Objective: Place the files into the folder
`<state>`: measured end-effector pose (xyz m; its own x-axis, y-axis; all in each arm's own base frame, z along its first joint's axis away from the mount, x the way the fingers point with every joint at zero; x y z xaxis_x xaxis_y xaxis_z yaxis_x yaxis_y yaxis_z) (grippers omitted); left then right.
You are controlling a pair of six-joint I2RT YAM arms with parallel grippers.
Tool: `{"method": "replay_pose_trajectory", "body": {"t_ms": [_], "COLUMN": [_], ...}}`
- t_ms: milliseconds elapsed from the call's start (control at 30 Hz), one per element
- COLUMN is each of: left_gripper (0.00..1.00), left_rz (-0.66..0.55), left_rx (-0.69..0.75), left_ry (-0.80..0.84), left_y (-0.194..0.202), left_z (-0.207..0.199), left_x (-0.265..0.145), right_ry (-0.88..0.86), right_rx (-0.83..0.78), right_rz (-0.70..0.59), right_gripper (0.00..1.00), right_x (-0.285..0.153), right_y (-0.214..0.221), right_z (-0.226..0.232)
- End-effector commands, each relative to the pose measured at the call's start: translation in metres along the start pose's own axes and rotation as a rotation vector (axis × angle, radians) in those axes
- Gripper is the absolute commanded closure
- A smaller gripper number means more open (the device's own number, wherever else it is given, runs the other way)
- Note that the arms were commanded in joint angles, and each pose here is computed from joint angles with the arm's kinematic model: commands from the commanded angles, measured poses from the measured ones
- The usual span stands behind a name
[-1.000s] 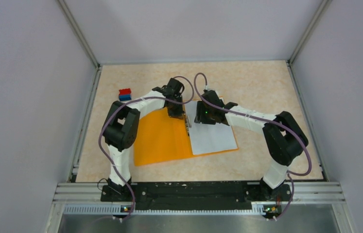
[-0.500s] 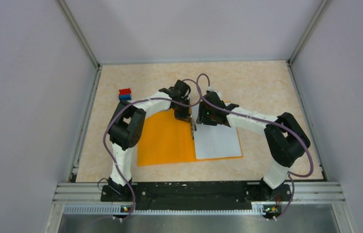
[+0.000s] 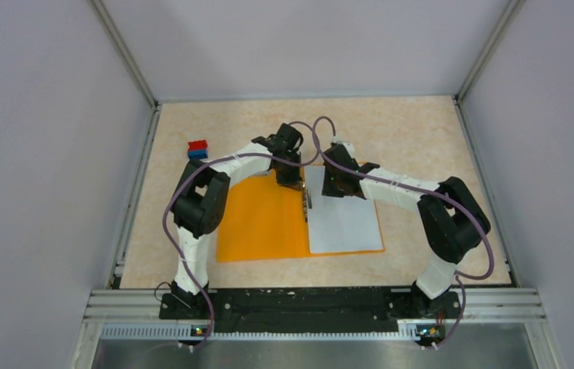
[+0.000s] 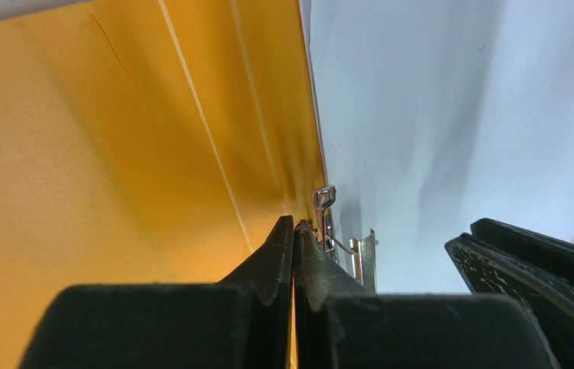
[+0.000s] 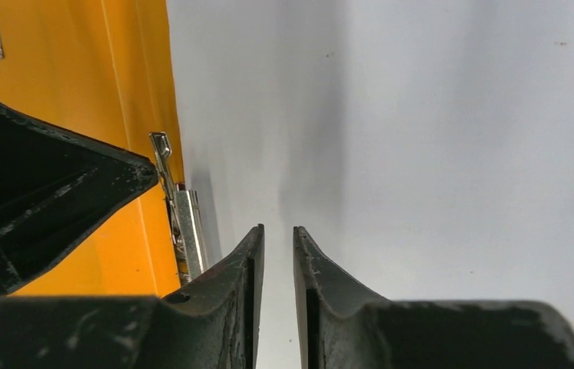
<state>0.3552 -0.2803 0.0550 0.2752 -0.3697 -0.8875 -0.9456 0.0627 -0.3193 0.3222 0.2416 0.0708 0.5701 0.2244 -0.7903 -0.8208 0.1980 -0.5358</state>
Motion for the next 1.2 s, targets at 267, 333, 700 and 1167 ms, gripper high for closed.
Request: {"method": "replay_pose_trajectory", "body": {"t_ms": [267, 333, 700, 1167], "left_gripper": [0.98, 0.96, 0.84, 0.82], "left_rz": [-0.116, -0.109, -0.019, 0.008], "left_rx": [-0.014, -0.013, -0.045, -0.057], "left_ry": [0.051, 0.066, 0.188, 0.291], "left_y": [-0.054, -0.056, -0.047, -0.034], "left_z": [-0.003, -0.003, -0.013, -0.023], "left_x": [-0.026, -0.024, 0.003, -0.003], "right_ry": [0.058, 0.062, 0.062, 0.053], "right_rx": [-0.036, -0.032, -0.03, -0.026], "right_rz": [0.044, 0.045, 0.051, 0.047], "right_gripper": [0.96, 0.96, 0.96, 0.97], "right_x": [0.032, 0.033, 0.035, 0.033], "right_y": [0.006, 0.006, 0.007, 0.005], "right_z": [-0.006, -0.006, -0.006, -0.003]}}
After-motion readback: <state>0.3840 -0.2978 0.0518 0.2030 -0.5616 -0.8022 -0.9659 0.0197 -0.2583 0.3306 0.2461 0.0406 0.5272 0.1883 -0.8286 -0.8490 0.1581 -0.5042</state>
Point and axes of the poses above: each gripper's point midway between its finger pads, its own x axis out along the fingers, its own z axis along the line the jaws close on, y = z × x, the point moved 2 cm from there along -x, back along the fingers, and after that the axes turned 4 degrees about x, right-handed, at the moved point
